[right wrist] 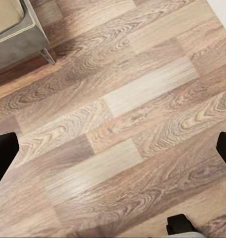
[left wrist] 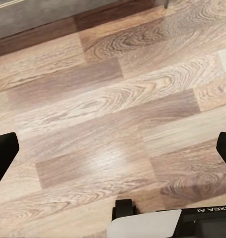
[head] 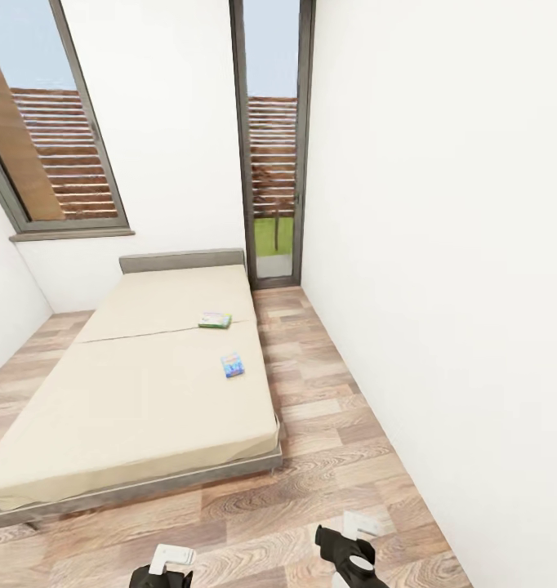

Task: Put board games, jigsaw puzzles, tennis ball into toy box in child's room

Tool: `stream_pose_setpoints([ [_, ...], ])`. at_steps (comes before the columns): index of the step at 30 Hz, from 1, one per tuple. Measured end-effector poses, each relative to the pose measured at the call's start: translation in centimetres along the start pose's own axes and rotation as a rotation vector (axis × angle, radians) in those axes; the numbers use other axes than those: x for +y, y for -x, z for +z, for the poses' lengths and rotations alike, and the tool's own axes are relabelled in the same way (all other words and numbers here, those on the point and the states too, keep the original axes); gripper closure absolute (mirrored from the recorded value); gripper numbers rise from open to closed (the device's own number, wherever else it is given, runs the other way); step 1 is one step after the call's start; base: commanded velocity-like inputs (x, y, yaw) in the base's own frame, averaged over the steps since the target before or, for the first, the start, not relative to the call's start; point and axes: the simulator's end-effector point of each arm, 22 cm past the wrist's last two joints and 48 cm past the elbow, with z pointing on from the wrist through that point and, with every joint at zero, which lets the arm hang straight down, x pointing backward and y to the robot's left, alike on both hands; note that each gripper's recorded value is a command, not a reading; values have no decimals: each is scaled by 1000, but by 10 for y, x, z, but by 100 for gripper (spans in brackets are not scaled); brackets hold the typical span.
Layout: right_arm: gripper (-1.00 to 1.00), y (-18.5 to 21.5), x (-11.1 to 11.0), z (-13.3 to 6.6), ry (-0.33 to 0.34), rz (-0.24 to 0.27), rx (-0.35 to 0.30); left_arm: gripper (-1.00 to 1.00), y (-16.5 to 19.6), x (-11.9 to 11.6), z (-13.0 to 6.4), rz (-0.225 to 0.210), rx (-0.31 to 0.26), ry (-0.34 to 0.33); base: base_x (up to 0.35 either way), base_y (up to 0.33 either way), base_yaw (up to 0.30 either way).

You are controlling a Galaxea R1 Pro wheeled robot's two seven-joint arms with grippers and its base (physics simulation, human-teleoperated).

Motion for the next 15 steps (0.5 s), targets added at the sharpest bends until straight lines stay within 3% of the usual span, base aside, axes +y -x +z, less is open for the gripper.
stream_pose_setpoints([
  [10,-100,0,-1,0,-2,1,2,-100,0,0,0,0,0,0,3,0,0],
  [15,-100,0,-1,0,-3,1,1,-100,0,0,0,0,-1,0,102,-74,0],
])
